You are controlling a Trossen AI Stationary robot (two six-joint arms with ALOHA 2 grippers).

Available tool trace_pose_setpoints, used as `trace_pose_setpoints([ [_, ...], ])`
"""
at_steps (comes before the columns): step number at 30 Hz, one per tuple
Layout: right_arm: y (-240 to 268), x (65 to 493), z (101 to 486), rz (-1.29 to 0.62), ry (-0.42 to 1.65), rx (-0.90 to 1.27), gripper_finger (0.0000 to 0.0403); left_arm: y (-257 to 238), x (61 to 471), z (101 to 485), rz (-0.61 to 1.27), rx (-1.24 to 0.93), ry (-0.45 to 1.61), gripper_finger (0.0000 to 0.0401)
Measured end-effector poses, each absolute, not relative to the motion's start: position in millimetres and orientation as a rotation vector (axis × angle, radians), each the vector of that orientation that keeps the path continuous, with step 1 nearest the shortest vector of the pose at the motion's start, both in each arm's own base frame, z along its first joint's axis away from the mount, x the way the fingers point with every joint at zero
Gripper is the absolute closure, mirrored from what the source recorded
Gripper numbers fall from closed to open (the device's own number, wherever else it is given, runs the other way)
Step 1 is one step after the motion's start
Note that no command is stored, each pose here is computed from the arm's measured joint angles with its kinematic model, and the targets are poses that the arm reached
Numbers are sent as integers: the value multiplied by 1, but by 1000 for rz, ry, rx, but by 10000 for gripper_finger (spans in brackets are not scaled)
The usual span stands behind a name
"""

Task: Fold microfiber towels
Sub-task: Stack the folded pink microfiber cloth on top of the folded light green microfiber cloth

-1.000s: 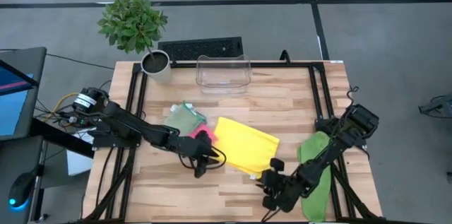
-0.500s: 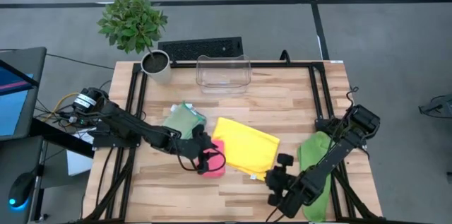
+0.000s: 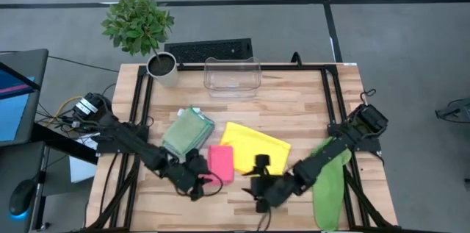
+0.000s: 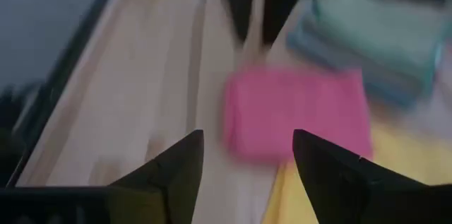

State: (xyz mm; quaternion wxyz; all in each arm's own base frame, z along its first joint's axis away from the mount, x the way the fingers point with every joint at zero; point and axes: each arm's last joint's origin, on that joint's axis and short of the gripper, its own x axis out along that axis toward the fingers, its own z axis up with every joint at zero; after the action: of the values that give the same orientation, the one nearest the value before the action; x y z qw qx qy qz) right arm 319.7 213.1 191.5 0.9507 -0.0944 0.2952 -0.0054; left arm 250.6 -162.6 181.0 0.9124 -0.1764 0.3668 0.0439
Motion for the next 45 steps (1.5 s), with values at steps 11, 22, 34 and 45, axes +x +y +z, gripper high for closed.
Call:
trace_pose_setpoints([
  [11, 194, 388, 136, 215, 589, -273, 163, -202, 214, 180, 111, -434, 729, 285],
  [22, 189, 423, 85, 143, 651, -330, 163, -210, 205, 179, 115, -462, 727, 285],
  [34, 170, 421, 76, -49, 781, -149, 306, -218, 196, 179, 93, -507, 747, 285],
  [45, 173, 428, 109, -37, 818, -153, 383, -235, 188, 192, 47, -584, 737, 285],
])
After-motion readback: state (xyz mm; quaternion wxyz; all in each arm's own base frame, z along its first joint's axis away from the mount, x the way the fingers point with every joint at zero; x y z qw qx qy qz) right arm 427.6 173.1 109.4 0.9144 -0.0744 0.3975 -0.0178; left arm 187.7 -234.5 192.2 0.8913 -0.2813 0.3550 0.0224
